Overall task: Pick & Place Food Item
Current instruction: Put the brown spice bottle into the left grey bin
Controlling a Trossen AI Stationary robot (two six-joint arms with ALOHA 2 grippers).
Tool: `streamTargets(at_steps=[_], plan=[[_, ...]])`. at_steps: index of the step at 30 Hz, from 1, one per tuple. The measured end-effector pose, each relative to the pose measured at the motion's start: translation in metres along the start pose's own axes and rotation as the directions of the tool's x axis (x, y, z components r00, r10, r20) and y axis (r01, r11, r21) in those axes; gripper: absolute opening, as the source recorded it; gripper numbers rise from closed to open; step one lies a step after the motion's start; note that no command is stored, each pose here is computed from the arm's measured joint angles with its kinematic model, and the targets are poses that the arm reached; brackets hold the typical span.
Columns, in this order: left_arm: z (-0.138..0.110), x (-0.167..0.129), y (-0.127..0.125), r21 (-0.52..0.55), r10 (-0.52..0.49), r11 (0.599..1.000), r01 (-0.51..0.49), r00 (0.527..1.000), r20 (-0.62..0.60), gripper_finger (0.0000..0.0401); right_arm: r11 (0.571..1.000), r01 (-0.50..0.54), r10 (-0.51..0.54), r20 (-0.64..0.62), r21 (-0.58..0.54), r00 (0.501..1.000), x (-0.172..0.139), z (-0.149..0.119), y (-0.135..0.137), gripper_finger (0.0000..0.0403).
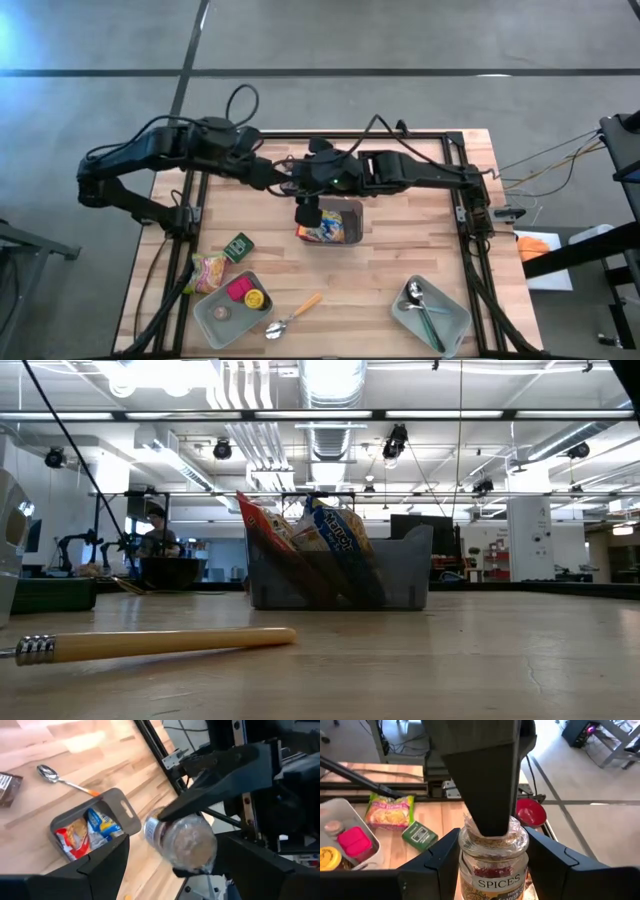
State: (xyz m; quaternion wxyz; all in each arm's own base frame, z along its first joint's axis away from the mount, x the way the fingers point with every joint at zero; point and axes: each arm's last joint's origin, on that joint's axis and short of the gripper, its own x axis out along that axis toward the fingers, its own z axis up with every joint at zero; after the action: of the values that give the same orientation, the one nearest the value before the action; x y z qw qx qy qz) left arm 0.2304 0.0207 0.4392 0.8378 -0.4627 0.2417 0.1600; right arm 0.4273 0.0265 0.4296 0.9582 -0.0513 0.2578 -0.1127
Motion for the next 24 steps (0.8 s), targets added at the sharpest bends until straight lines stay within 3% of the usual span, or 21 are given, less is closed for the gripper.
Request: streamTargets(at_steps=[19, 24], plan=[[0.001, 0.038, 0.001, -0.005, 0.057, 0.998, -0.058, 0.996, -0.073, 0.0314, 1.0, 0.008, -0.008, -0.041, -0.008, 0.999, 0.003, -0.005, 0.001, 0.0182], [0.001, 0.039, 0.001, -0.003, 0.055, 0.998, -0.056, 0.995, -0.078, 0.026, 1.0, 0.001, -0.001, -0.048, 0.0, 0.999, 0.005, -0.007, 0.002, 0.0182]])
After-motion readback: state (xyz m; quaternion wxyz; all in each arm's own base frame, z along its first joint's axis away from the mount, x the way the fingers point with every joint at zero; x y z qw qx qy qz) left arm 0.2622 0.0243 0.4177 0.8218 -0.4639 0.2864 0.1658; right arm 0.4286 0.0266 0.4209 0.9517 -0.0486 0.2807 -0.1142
